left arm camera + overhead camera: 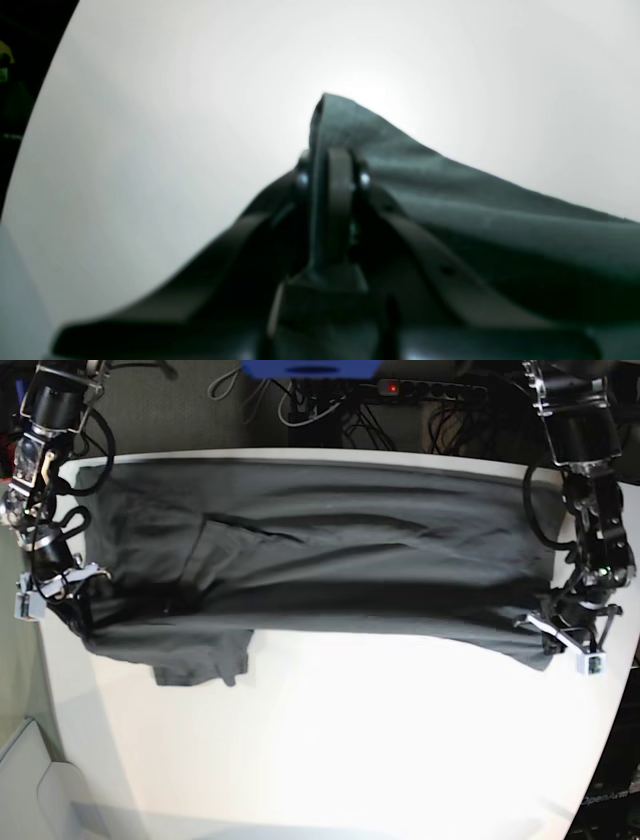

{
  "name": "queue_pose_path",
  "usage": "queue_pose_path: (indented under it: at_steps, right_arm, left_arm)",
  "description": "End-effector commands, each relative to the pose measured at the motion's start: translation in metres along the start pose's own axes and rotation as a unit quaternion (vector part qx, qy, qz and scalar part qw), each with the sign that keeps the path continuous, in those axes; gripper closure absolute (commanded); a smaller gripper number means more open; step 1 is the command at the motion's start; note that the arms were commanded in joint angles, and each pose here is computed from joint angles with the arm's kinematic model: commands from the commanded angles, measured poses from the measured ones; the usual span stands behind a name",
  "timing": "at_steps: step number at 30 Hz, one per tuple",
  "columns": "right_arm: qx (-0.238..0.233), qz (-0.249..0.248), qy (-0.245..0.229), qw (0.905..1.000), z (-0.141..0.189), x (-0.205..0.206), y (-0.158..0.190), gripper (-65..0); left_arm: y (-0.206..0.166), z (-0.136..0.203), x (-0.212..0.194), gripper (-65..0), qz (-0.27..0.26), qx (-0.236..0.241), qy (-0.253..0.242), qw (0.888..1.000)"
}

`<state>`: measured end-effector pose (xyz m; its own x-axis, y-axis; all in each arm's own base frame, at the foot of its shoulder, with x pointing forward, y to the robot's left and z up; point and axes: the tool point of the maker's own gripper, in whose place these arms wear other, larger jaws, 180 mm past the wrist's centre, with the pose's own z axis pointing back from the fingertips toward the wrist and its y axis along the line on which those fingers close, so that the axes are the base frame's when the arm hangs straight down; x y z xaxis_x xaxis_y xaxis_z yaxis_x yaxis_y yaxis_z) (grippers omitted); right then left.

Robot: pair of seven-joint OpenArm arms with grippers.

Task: Layout the t-shirt on the table in an organized manner, then fold the t-shirt properly
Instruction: 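Lift the hem with both grippers and fold it onto the folded edge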

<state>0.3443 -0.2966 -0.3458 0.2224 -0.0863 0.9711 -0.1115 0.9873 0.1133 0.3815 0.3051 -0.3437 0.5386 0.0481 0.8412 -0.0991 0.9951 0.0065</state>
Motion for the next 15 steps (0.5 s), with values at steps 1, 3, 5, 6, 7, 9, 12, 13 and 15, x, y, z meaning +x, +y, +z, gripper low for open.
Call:
queue_pose_path:
  at_steps: [1,3,5,6,7,9,12,13,15]
  right_arm:
    - [-0.004,0.007,-0.027,0.9996,0.003,0.018,-0.007,0.0]
    - [-0.004,0.005,-0.019,0.9998,0.007,0.010,-0.007,0.0]
    - [-0.004,0.005,-0.013,0.9999,0.011,0.006,-0.007,0.0]
    - [-0.004,0.007,-0.012,0.9999,0.013,0.005,-0.006,0.0]
    - [-0.002,0.011,-0.011,0.9999,0.017,0.004,-0.003,0.0]
    - [0.003,0.019,-0.012,0.9997,0.023,0.006,0.002,0.0]
    - [0.010,0.032,-0.011,0.9994,0.031,0.008,0.009,0.0]
    - [0.012,0.034,-0.011,0.9993,0.033,0.008,0.011,0.0]
    - [0.015,0.034,-0.010,0.9993,0.037,0.006,0.017,0.0]
  left_arm:
    - [0.018,0.007,0.021,-3.9,0.001,0.021,-0.030,0.999]
    - [0.028,0.011,0.016,-3.9,0.011,0.032,-0.018,0.999]
    - [0.033,0.014,0.016,-3.9,0.015,0.037,-0.012,0.999]
    - [0.034,0.018,0.019,-3.9,0.016,0.039,-0.014,0.999]
    - [0.036,0.022,0.019,-3.9,0.022,0.039,-0.015,0.999]
    - [0.036,0.029,0.021,-3.9,0.030,0.029,-0.021,0.999]
    - [0.035,0.037,0.017,-3.9,0.029,0.014,-0.009,0.999]
    - [0.036,0.039,0.015,-3.9,0.031,0.013,-0.006,0.999]
    - [0.040,0.040,0.011,-3.9,0.033,0.013,0.001,0.999]
